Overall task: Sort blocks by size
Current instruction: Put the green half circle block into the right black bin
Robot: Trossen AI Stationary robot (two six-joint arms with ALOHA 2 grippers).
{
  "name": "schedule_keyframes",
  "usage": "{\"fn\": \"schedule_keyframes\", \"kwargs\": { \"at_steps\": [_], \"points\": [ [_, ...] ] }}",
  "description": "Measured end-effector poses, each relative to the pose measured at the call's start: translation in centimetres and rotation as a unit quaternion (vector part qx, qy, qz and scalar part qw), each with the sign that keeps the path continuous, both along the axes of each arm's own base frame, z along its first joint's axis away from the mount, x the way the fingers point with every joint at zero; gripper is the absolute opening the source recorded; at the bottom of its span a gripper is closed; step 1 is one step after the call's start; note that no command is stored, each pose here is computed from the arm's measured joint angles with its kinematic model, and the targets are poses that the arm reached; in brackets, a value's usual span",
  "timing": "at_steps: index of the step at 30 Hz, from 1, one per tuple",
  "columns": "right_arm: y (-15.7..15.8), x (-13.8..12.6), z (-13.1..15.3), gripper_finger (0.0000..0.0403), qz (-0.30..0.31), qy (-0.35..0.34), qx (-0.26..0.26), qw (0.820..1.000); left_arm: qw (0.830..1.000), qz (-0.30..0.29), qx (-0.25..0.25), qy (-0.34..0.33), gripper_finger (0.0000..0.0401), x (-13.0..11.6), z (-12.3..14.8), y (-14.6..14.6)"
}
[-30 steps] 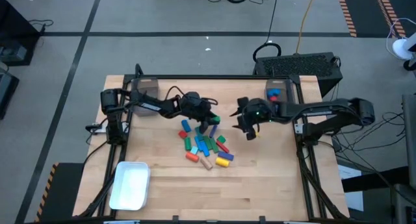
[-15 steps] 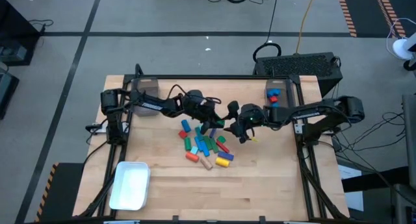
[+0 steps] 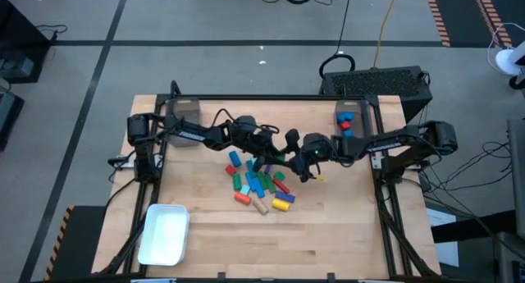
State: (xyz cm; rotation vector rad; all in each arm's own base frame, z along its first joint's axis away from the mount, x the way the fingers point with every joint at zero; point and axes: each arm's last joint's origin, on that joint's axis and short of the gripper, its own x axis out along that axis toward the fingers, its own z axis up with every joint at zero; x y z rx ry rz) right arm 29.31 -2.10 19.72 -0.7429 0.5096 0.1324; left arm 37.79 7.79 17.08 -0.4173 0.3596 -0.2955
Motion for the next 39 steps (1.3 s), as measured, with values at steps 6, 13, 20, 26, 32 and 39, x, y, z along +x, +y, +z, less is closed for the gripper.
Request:
{"fn": "schedule_keyframes", "kwargs": {
  "at_steps": [6, 13, 20, 26, 32, 39],
  "points": [
    [0.1, 0.0, 0.0, 0.0108, 0.000, 0.002, -0.001, 1.000, 1.000, 0.001, -0.007, 0.000, 0.0141, 0.0, 0.1, 0.0],
    [-0.1, 0.0, 0.0, 0.0077, -0.026, 0.003, -0.013, 1.000, 1.000, 0.005, -0.010, 0.002, 0.0169, 0.0, 0.1, 0.1],
    [-0.5, -0.3, -0.3, 0.0080, -0.069, 0.021, -0.012, 0.997, 1.000, 0.014, -0.026, 0.007, 0.0173, -0.3, 0.1, 1.4],
    [-0.6, -0.9, 0.1, 0.0079, -0.084, 0.034, -0.009, 0.996, 0.999, 0.020, -0.035, 0.020, 0.0174, -0.8, -0.2, 2.6],
    [-1.4, -3.3, 2.2, 0.0080, -0.148, 0.041, -0.023, 0.988, 0.997, -0.001, -0.064, 0.049, 0.0175, -1.7, -0.8, 3.9],
    [-4.3, -7.3, 3.7, 0.0080, -0.253, 0.075, 0.043, 0.964, 0.996, 0.000, -0.066, 0.061, 0.0175, -2.1, -1.4, 3.9]
  ]
}}
